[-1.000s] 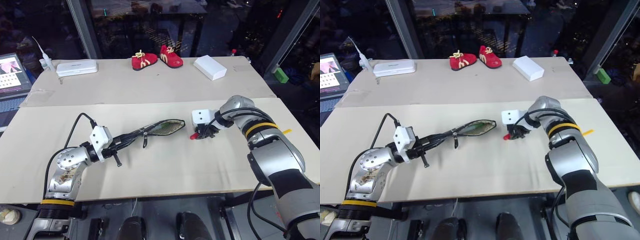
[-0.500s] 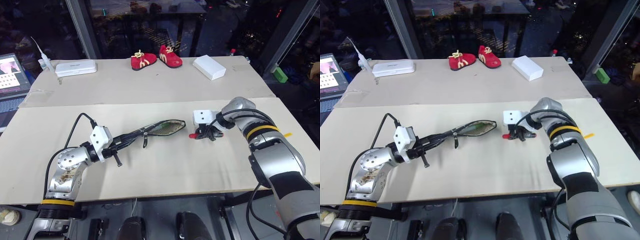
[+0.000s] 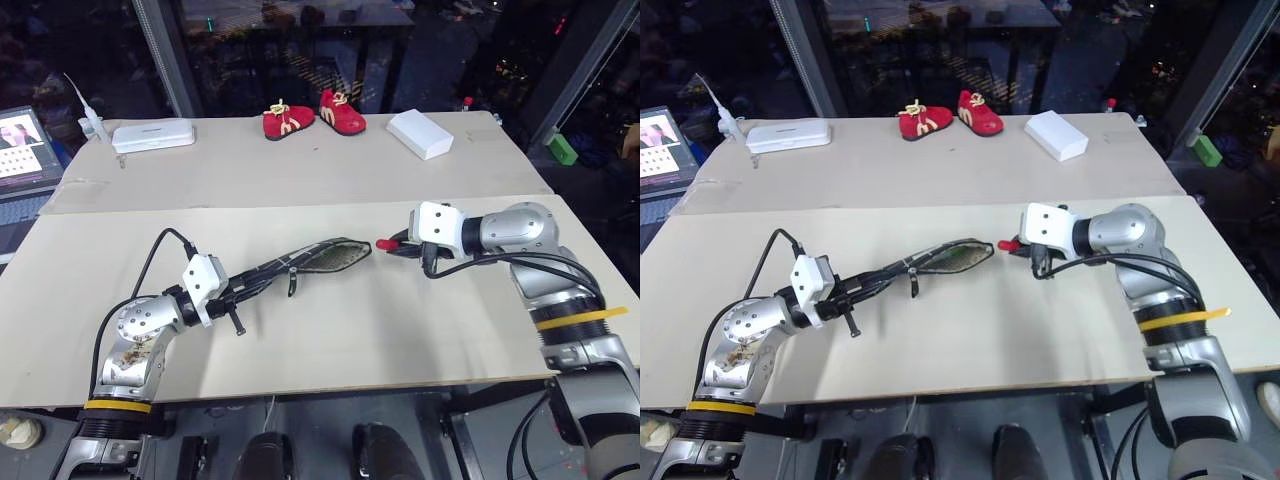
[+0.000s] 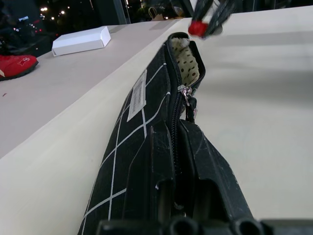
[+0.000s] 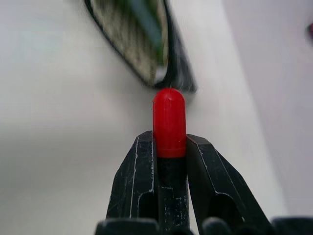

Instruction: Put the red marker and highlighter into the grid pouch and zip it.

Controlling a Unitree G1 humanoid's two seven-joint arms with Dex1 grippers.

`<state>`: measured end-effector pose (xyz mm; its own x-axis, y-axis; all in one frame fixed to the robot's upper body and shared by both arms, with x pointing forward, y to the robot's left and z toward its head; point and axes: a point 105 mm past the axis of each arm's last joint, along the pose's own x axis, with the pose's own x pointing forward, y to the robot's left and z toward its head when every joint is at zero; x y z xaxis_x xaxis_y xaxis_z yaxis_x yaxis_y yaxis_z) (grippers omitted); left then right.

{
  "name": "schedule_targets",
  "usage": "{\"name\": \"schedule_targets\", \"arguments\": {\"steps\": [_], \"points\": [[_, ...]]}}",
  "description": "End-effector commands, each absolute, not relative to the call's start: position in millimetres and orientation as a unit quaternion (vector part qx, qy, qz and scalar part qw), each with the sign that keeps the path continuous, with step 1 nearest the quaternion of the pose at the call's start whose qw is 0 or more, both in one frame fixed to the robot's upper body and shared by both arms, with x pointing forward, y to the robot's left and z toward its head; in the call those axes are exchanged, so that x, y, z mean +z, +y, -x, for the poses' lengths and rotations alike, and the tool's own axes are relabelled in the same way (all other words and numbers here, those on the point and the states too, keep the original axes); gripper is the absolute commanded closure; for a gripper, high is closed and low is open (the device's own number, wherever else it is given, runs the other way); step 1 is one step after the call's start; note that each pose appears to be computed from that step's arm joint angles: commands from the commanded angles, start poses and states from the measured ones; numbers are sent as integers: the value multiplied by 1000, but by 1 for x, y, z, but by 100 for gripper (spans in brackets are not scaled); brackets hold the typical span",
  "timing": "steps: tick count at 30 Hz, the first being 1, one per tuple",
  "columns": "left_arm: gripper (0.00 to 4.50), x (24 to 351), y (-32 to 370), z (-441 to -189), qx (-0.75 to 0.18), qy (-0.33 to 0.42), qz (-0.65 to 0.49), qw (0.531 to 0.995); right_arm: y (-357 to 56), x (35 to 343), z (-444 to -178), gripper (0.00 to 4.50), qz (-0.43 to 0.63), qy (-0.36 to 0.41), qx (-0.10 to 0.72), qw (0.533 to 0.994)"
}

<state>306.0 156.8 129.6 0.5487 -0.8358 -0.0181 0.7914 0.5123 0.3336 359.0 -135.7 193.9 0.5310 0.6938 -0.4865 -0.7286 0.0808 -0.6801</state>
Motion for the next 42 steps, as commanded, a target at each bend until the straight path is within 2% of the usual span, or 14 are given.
{"name": "schedule_targets", "arguments": {"steps": [1,6,10,20,27,34,42], "points": [[450,141,154,-308,-471,-94,-164,862,-109,238,-339,404,515,-61,464,718],[450,142,153,-309,-472,-96,-164,861,-77,218,-326,404,537,-56,482,690],[450,143,154,-310,-472,-97,-164,861,-70,205,-330,404,552,-37,473,686],[450,145,155,-312,-473,-96,-167,860,-50,202,-334,404,548,-40,463,695],[450,145,154,-312,-474,-97,-168,859,-21,178,-336,404,569,-47,481,665],[450,146,155,-311,-471,-98,-168,860,-14,158,-355,404,604,-48,463,647],[450,145,159,-310,-467,-96,-171,862,3,173,-373,404,597,-96,437,666]]}}
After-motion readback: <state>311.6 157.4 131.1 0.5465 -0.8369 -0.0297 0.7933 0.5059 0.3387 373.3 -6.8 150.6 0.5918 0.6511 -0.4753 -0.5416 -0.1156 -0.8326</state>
